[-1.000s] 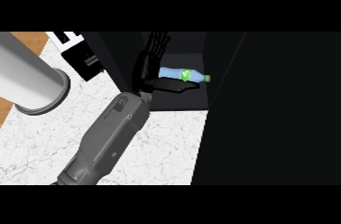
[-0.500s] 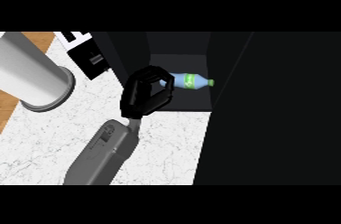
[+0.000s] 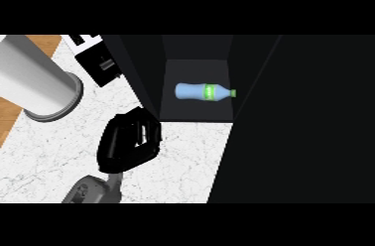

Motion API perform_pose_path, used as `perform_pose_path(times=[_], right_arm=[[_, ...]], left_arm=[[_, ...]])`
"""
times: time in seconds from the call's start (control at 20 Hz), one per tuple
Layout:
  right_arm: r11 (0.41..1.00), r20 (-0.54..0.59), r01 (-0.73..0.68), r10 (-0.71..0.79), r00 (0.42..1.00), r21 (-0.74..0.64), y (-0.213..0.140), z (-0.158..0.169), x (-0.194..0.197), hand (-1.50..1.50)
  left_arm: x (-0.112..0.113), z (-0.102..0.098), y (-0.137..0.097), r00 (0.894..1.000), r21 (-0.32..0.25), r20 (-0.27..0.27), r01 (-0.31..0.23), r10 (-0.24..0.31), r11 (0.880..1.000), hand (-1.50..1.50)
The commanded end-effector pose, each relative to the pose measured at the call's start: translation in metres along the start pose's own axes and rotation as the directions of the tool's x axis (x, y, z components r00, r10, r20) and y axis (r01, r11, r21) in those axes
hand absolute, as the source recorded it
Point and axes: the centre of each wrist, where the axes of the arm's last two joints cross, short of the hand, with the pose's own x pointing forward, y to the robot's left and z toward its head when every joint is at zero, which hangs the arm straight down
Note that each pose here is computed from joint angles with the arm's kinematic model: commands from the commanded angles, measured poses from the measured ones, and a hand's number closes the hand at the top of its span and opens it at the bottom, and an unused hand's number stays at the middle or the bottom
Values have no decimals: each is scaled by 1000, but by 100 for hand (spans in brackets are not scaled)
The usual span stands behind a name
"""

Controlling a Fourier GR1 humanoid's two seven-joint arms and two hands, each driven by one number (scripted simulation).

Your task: Pick up the bottled water, place it into the cabinet and close the cabinet

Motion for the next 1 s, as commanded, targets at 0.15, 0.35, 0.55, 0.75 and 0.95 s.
perform_pose_path(times=[0.15,0.35,0.55,0.75,0.95], right_arm=[[995,42,48,-52,998,85,29,-19,18,150],[989,40,57,-63,997,136,46,-28,20,150],[975,61,68,-83,995,211,76,-58,21,150],[967,93,-43,21,995,249,89,-68,28,150],[982,148,-100,75,986,163,94,-90,25,150]], left_arm=[[25,47,33,1000,15,27,4,-4,1000,150],[44,61,57,1000,43,19,3,-4,999,150],[43,67,58,999,90,34,7,-11,996,150],[48,83,76,999,93,37,-1,-2,996,150],[46,83,101,1000,89,28,11,-13,996,150]])
